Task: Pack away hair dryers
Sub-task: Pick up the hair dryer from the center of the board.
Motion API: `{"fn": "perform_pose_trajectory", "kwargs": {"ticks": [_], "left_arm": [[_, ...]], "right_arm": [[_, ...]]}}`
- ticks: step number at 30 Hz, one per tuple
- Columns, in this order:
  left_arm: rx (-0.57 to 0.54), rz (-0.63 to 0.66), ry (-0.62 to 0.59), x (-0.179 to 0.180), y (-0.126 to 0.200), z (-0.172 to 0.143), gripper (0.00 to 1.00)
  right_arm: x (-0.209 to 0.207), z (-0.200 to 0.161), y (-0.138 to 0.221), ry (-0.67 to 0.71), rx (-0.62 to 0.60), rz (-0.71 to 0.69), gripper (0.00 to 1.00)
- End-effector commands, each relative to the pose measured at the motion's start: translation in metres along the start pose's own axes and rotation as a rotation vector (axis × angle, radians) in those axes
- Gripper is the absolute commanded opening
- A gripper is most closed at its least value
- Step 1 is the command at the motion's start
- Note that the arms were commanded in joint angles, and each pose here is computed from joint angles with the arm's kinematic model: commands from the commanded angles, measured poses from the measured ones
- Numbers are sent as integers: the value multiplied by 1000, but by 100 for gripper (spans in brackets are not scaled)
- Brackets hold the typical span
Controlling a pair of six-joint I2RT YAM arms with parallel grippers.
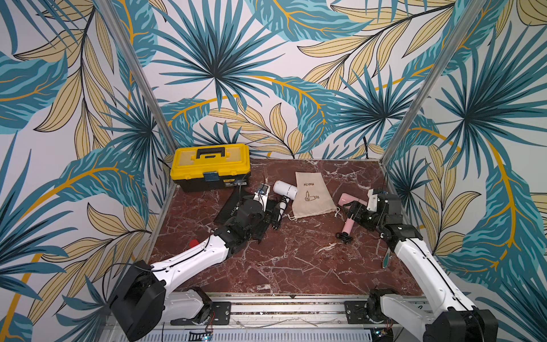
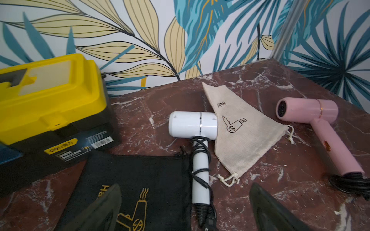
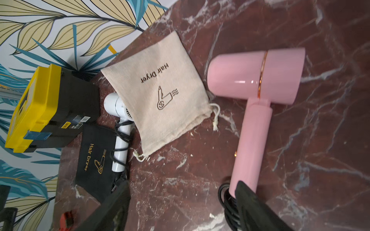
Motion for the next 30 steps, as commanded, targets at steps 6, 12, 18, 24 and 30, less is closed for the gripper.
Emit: {"fn": "perform_pose_trajectory", "kwargs": {"ticks": [6, 12, 18, 24, 30], "left_arm": [[72, -257, -38, -70, -22, 14, 99], [93, -324, -36, -90, -38, 16, 100], [129, -345, -35, -97, -47, 9, 100], [148, -344, -42, -98, -51, 1, 100], [150, -341, -51, -98, -53, 0, 99]], "right_arm": [[-63, -34, -7, -86, 97, -318, 79], [-67, -16, -32, -45, 77, -354, 79], [-80, -8, -53, -37, 107, -439, 77], [-80, -3, -73, -40, 116, -414, 76], [-84, -3, -86, -22, 137, -421, 71]]}}
Point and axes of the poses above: each gripper's point midway between its finger pads, its own y axis back along the fingers, its own x axis along the line the jaws close on, z = x × y, the point moved 2 cm from there along y, back along the fingers, and after that the axes turned 5 degrees about -y, right-handed, at the moved point
